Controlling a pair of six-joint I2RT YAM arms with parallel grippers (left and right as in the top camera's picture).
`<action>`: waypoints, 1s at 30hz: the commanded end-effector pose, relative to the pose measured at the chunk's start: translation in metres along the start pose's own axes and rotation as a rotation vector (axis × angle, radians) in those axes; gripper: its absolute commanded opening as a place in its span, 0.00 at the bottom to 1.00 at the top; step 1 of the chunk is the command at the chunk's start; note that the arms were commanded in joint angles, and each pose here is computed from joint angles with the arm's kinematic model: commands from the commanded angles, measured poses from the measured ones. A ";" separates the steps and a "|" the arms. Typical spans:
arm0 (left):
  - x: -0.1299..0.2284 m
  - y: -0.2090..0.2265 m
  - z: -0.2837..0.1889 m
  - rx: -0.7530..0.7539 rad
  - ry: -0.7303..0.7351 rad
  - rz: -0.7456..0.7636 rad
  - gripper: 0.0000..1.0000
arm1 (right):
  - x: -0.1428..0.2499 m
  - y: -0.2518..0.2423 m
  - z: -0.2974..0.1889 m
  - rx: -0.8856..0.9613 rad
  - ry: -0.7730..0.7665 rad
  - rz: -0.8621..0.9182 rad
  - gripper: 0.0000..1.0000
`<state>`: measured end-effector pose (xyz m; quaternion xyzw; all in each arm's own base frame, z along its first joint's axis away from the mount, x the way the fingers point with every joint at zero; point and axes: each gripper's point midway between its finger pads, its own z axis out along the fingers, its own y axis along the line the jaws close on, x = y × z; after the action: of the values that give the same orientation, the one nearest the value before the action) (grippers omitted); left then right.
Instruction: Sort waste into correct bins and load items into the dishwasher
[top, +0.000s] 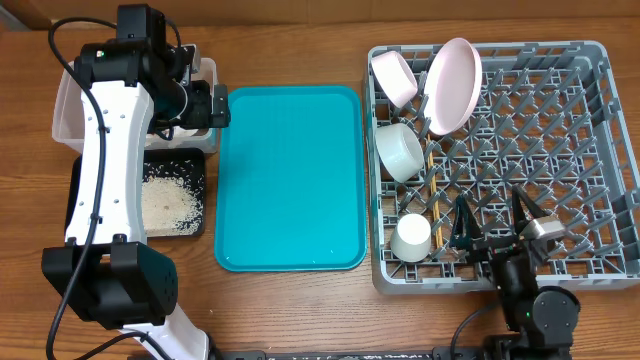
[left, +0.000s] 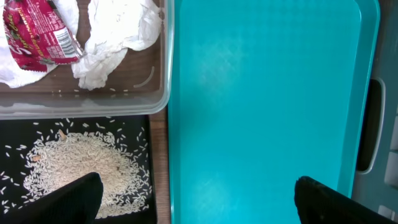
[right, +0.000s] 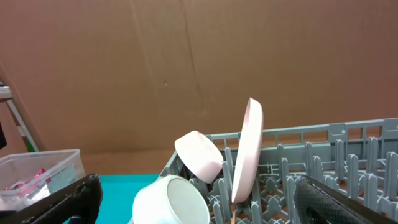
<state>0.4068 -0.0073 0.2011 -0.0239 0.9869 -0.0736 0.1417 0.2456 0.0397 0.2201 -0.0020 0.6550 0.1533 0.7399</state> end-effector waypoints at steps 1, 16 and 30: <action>-0.004 0.000 -0.003 -0.003 -0.013 -0.006 1.00 | 0.008 -0.004 -0.002 0.013 0.000 -0.004 1.00; -0.004 0.000 -0.003 -0.003 -0.013 -0.006 1.00 | 0.045 -0.013 -0.010 0.058 0.147 0.018 1.00; -0.004 0.000 -0.003 -0.003 -0.013 -0.006 1.00 | 0.045 -0.013 -0.010 0.058 0.147 0.017 1.00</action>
<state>0.4068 -0.0073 0.2011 -0.0239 0.9869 -0.0736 0.1415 0.2432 0.0378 0.1733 0.0109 0.7142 0.1461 0.6844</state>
